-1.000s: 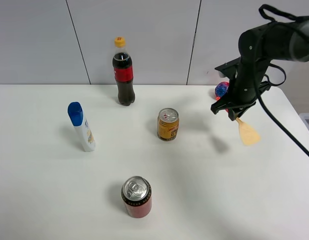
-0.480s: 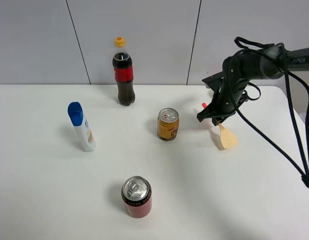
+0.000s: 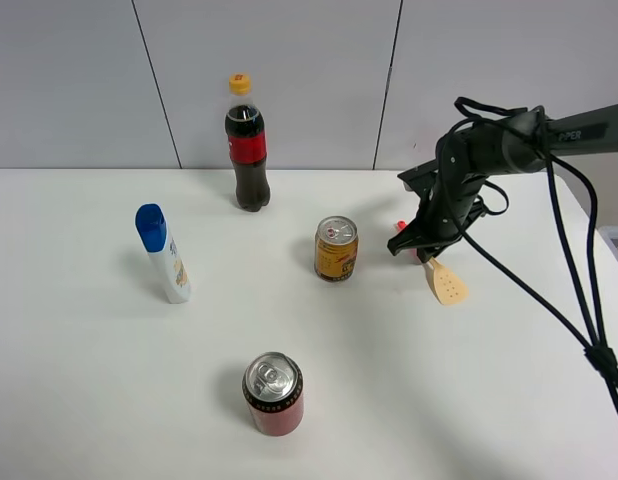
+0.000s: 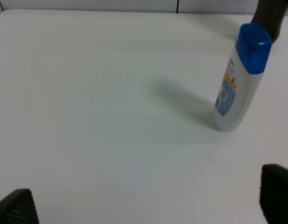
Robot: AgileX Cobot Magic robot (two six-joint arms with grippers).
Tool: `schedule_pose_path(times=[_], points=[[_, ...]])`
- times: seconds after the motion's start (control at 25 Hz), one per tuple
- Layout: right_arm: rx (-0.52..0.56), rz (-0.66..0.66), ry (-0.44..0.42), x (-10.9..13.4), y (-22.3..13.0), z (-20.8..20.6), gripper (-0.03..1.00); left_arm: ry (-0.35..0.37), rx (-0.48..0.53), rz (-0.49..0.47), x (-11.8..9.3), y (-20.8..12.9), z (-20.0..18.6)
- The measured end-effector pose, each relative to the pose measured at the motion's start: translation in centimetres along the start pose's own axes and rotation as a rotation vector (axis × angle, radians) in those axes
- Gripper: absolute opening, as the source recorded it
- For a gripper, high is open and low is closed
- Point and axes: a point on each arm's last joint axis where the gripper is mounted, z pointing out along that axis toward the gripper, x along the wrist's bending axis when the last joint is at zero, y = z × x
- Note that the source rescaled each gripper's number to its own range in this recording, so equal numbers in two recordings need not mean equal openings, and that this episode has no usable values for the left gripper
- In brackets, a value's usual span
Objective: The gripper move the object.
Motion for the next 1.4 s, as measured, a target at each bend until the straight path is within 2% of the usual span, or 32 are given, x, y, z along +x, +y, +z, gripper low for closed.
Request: schedule_pose_path(times=[0.08,0.12,0.2,0.28,0.32,0.36,0.44,0.6,0.8,1.0,1.16,1.4], points=[[-0.002,0.0,0.0,0.0,0.0,0.0,0.04,0.0,0.0,0.0,0.0,0.0,0.0],[-0.005,0.0,0.0,0.0,0.0,0.0,0.11,0.0,0.0,0.0,0.0,0.0,0.0],[-0.013,0.001,-0.002,0.0,0.1,-0.1,0.33,0.0,0.0,0.0,0.0,0.0,0.0],[-0.031,0.002,-0.004,-0.1,0.3,-0.8,0.63,0.0,0.0,0.0,0.0,0.0,0.0],[-0.04,0.003,-0.006,-0.1,0.3,-1.2,0.73,0.0,0.0,0.0,0.0,0.0,0.0],[-0.055,0.004,-0.009,-0.2,0.5,-1.9,0.82,0.0,0.0,0.0,0.0,0.0,0.0],[-0.088,0.007,-0.014,-0.3,0.7,-3.5,0.91,0.0,0.0,0.0,0.0,0.0,0.0],[-0.098,0.021,-0.013,-0.5,0.3,-7.0,0.95,0.0,0.0,0.0,0.0,0.0,0.0],[-0.044,0.041,0.001,-0.5,-1.5,-12.3,0.96,0.0,0.0,0.0,0.0,0.0,0.0],[-0.109,0.056,0.002,-0.7,-3.3,-18.2,0.96,0.0,0.0,0.0,0.0,0.0,0.0],[-0.147,0.087,-0.01,-1.6,-4.6,-20.9,0.98,0.0,0.0,0.0,0.0,0.0,0.0],[-0.116,0.145,-0.024,-3.1,-7.2,-23.7,1.0,0.0,0.0,0.0,0.0,0.0,0.0]])
